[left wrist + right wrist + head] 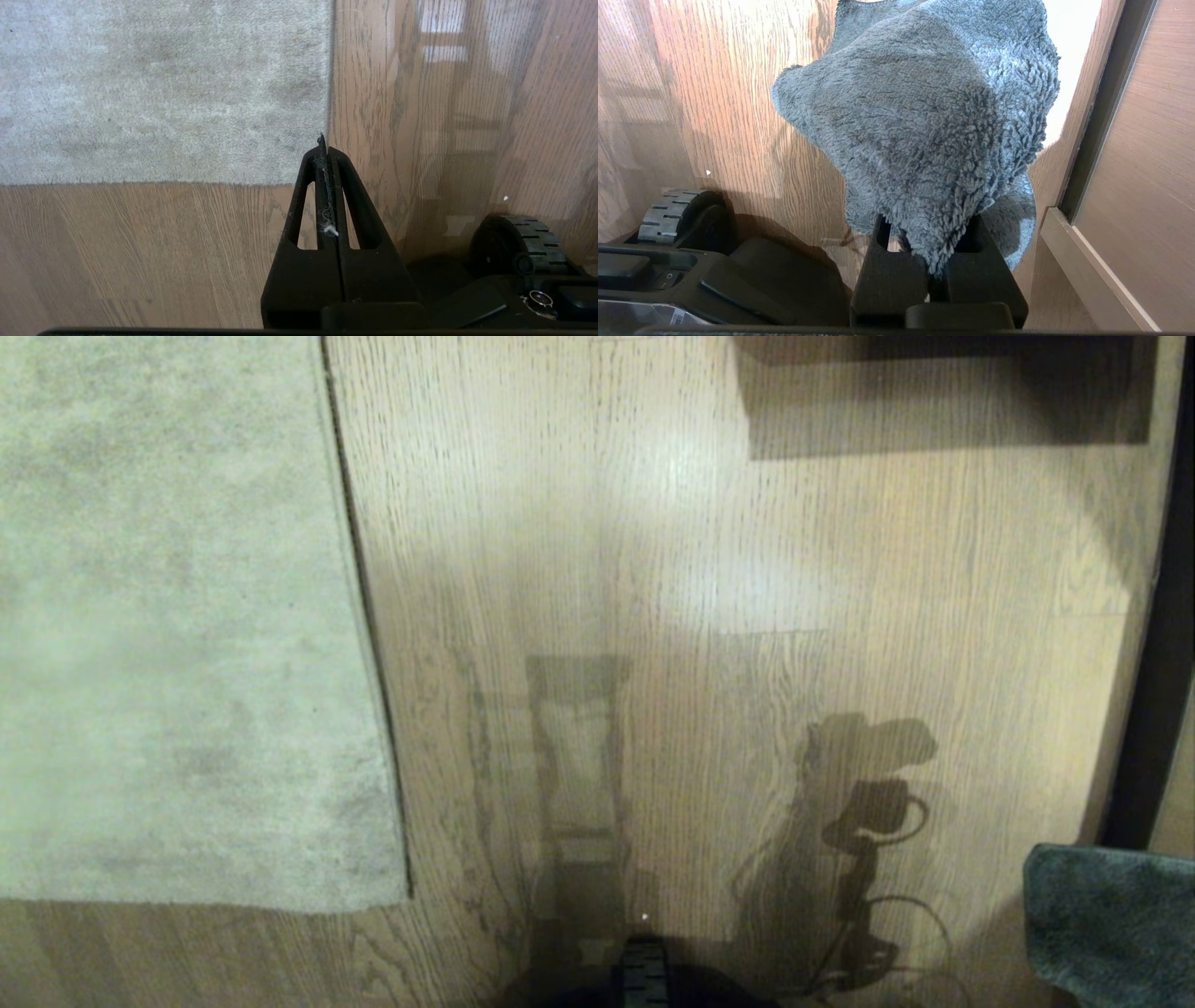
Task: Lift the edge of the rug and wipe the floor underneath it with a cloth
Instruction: Lift up the carpet
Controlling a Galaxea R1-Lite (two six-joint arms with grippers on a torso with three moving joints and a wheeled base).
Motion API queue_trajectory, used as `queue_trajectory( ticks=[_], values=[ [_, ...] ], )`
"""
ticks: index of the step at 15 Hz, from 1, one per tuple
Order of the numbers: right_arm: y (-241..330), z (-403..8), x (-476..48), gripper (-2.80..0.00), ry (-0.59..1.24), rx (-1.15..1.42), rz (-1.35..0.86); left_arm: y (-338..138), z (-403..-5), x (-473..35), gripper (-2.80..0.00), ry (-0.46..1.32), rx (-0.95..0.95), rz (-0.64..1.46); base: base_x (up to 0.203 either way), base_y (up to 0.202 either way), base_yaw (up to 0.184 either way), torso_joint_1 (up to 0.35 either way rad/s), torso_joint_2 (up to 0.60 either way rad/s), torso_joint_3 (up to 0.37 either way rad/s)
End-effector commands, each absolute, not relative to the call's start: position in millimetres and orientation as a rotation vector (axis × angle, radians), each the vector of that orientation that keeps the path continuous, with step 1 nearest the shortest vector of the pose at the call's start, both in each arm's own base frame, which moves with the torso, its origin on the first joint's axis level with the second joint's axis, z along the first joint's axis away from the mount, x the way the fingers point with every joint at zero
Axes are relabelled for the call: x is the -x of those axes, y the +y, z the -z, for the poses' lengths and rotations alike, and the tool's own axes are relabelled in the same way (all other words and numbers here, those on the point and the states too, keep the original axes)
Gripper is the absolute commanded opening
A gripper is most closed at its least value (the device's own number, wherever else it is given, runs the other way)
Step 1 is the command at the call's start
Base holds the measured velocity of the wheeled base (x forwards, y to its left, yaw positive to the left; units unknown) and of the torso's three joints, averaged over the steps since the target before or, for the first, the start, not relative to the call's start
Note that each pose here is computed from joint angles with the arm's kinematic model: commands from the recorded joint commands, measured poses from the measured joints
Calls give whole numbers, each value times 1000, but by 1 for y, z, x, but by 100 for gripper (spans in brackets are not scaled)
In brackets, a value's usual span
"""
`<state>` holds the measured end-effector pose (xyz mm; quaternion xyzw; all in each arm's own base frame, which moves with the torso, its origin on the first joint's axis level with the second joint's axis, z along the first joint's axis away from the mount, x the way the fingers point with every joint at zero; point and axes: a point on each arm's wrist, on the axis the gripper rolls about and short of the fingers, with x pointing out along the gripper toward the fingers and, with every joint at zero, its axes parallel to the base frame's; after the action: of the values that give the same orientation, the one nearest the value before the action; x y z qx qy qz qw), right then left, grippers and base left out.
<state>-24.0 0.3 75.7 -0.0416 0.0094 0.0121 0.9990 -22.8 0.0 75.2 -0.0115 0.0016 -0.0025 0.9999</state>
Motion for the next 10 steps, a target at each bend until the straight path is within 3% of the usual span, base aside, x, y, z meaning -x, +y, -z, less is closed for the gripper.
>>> queue_trajectory(
  ticks=[1,10],
  values=[
    [0,-76,24,-280,21,84,-25,0,-75,23,-280,4,23,5,0,0,0,0,0,0],
    [0,-76,24,-280,20,84,-25,0,-75,23,-280,3,23,3,0,0,0,0,0,0]
  ],
)
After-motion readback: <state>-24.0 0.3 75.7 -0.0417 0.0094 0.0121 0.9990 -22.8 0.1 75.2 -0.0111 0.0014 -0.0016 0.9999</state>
